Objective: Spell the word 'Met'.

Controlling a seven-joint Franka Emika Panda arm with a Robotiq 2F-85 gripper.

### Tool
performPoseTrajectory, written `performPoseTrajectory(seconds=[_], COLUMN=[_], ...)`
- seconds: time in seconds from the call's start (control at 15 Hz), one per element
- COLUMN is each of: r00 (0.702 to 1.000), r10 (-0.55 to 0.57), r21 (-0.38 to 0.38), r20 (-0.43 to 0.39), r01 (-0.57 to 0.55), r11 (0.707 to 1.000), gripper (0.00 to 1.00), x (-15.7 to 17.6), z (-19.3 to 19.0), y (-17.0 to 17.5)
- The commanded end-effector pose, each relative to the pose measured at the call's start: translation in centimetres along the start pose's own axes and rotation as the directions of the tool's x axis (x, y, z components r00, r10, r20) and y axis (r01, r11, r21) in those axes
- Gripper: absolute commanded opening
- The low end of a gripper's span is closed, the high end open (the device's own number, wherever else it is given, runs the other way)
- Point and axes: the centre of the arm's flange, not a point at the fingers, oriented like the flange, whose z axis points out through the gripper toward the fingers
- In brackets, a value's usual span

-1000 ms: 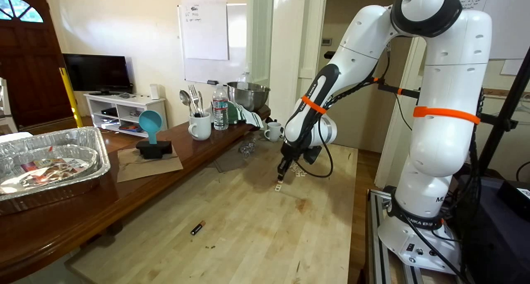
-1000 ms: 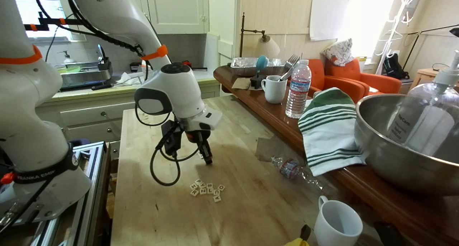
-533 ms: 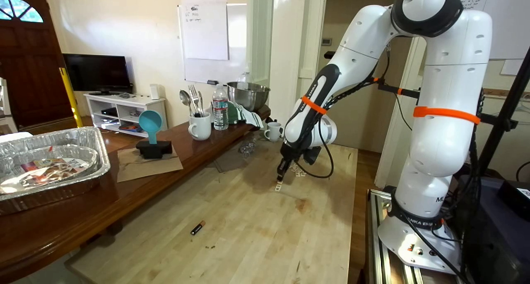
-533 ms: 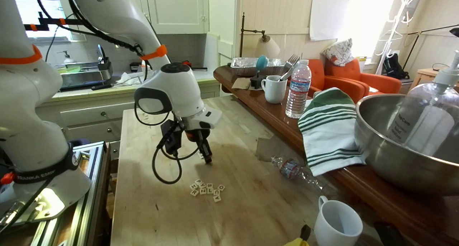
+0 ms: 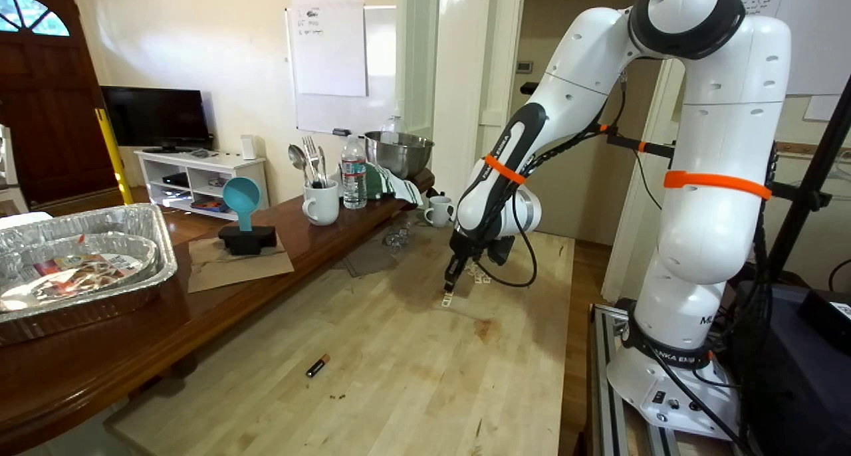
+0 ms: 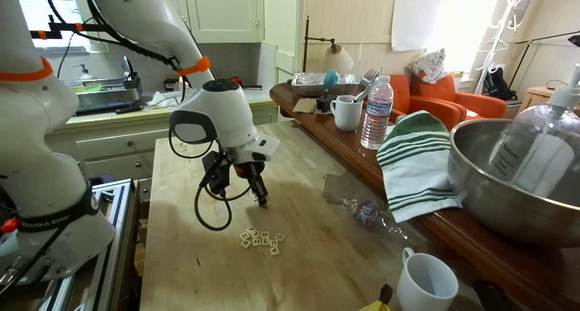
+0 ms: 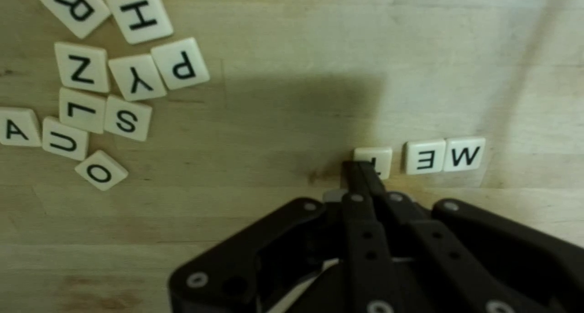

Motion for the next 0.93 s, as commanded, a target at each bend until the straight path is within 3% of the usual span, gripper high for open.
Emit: performPoseTrajectory(seconds=[0.0, 0.87], r00=[1.0, 0.998], r10=[-0.025, -0.059], r21=[0.001, 0.004], r20=[0.017, 0.022], r01=[0.025, 0.059], r11=[1.0, 0.998], gripper=[0.0, 0.0], x=[-1.69, -2.14], z=[1.12, 1.17], y=[-0.93, -1.19])
